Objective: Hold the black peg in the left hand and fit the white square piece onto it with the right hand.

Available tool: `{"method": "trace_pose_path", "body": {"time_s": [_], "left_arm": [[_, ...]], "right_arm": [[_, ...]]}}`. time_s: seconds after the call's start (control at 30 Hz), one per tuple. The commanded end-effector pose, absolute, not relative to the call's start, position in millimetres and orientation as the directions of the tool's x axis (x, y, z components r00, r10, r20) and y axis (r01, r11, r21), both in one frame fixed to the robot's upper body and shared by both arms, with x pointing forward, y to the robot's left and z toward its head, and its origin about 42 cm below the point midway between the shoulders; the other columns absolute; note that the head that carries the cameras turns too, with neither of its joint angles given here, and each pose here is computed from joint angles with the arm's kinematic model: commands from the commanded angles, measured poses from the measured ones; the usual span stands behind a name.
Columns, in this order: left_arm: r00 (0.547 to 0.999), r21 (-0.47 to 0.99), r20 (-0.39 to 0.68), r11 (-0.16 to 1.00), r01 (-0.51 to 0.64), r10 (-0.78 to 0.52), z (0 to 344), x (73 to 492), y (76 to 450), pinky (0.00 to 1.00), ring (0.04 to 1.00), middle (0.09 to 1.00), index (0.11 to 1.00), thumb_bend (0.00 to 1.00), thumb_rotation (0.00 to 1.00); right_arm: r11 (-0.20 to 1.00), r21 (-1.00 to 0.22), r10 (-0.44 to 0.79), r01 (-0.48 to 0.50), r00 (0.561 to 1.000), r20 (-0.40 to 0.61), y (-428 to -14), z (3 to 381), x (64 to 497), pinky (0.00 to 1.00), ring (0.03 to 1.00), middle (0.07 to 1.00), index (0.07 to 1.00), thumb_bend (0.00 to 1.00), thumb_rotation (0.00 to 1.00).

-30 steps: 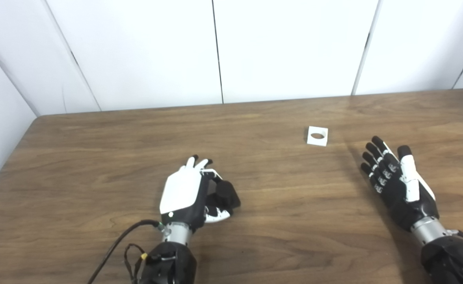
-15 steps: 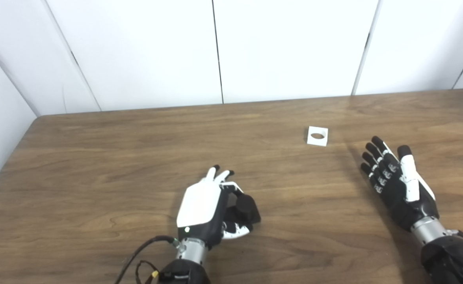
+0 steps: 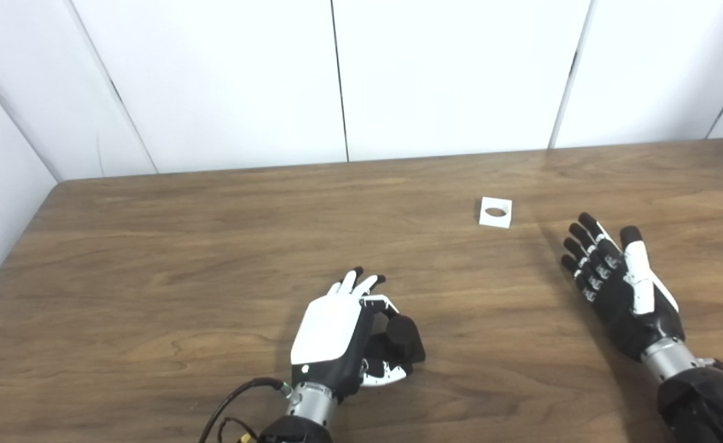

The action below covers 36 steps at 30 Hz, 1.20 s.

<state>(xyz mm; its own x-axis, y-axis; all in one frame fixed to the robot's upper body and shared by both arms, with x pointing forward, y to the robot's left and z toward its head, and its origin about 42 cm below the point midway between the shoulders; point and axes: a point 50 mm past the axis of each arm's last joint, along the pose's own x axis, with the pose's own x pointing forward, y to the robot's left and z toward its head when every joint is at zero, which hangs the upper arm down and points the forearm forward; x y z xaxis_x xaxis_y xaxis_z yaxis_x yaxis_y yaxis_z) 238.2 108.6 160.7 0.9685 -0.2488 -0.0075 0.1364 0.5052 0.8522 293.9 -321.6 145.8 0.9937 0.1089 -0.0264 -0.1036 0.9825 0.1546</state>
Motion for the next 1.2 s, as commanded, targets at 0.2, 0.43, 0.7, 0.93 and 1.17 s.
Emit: {"method": "trace_pose_path", "body": {"time_s": [0.2, 0.43, 0.7, 0.93, 1.17], "left_arm": [[0.964, 0.86, 0.019, 0.496, 0.119, -0.264, 165, 239, 112, 0.96, 1.0, 0.919, 0.491, 0.51, 0.07], [0.964, 0.86, 0.03, 0.498, 0.109, -0.264, 165, 240, 110, 0.98, 1.0, 0.918, 0.491, 0.51, 0.07], [0.964, 0.86, 0.03, 0.499, 0.11, -0.264, 164, 240, 109, 0.99, 1.0, 0.92, 0.491, 0.51, 0.07], [0.963, 0.865, 0.036, 0.49, 0.104, -0.267, 164, 240, 108, 0.99, 1.0, 0.921, 0.491, 0.51, 0.07], [0.964, 0.867, 0.03, 0.487, 0.106, -0.265, 165, 239, 108, 0.99, 1.0, 0.922, 0.492, 0.51, 0.07]], "right_arm": [[0.986, 0.088, 0.138, -0.139, 0.99, 0.018, -322, 167, 302, 1.0, 1.0, 1.0, 1.0, 0.62, 0.96], [0.987, -0.137, 0.084, -0.078, 0.996, 0.038, -324, 188, 315, 1.0, 1.0, 0.997, 0.967, 0.64, 0.64], [0.97, -0.234, 0.083, -0.067, 0.995, 0.062, -324, 207, 337, 1.0, 1.0, 0.994, 0.938, 0.71, 0.53], [0.933, -0.353, 0.092, -0.065, 0.994, 0.06, -326, 216, 354, 1.0, 1.0, 0.989, 0.923, 0.74, 0.49], [0.856, -0.513, 0.096, -0.063, 0.995, 0.039, -327, 223, 369, 1.0, 0.999, 0.983, 0.904, 0.78, 0.51]]}}
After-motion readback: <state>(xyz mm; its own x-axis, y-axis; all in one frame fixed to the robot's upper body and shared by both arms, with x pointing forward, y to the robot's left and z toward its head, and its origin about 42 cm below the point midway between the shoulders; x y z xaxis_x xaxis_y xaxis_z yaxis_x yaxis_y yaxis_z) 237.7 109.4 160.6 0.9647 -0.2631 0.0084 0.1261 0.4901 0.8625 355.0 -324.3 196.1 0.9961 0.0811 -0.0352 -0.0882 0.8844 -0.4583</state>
